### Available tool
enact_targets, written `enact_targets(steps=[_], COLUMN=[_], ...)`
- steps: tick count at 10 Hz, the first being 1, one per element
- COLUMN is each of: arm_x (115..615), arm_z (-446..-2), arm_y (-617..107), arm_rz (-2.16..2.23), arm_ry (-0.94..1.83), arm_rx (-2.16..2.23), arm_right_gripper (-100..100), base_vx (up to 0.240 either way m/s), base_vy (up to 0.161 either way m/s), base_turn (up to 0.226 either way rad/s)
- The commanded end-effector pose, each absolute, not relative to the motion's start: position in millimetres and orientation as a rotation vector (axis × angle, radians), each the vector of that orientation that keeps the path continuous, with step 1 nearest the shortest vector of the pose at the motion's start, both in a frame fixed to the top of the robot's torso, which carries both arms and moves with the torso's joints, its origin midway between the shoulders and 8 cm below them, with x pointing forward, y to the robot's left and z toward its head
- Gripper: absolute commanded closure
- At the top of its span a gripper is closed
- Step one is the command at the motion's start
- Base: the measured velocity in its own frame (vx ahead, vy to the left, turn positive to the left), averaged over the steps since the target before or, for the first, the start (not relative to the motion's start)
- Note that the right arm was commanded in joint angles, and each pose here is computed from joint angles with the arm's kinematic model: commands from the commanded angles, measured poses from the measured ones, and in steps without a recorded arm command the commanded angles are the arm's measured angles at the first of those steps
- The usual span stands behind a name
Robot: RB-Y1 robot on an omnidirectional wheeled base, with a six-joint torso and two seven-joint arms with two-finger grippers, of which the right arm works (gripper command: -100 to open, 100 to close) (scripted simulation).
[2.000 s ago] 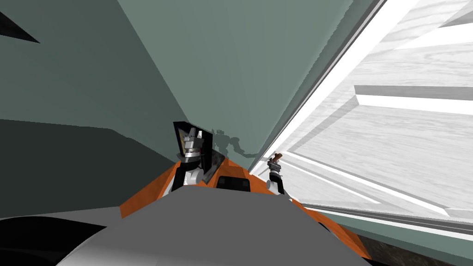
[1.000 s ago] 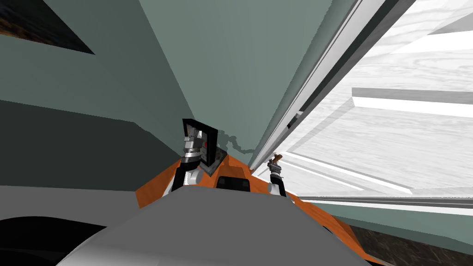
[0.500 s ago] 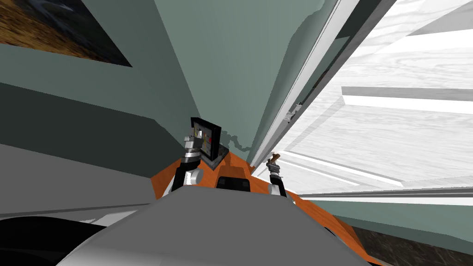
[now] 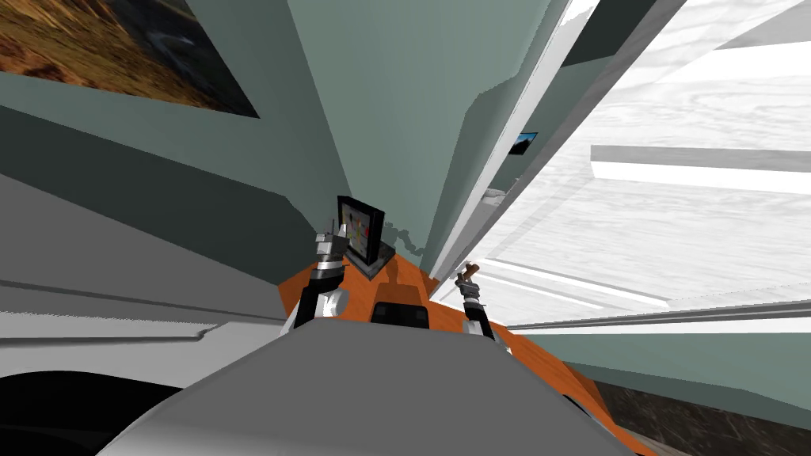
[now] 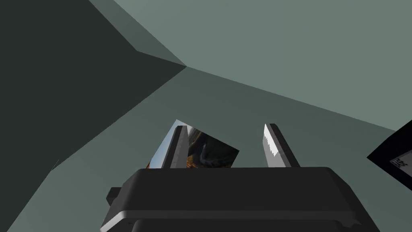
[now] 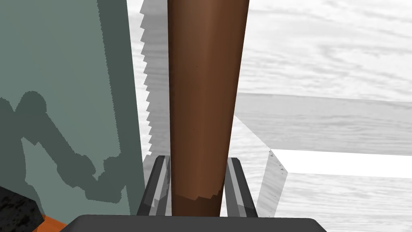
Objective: Pull the door open
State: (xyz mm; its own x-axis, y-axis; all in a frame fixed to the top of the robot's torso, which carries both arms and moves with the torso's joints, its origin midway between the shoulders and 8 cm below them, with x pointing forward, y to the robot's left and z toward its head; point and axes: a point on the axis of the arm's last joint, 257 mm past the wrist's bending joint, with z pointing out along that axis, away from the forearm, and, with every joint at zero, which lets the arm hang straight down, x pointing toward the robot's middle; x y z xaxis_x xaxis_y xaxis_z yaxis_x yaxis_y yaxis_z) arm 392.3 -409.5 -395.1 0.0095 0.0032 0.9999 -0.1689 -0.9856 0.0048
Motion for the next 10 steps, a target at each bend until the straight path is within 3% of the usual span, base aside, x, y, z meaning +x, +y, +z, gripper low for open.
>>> enact_targets(steps=[1,10], arm_x=[390,351], arm_z=[-392,-392], arm_y=[-406,-397], arm_rz=[2.144,2.22], arm_ry=[-0.15,-0.002], arm_rx=[2.148,2.22], arm_right_gripper=[100,100], base_vx=[-0.233,-0.218], base_vy=[-0.039,-0.042], base_turn=[0.089,0.104])
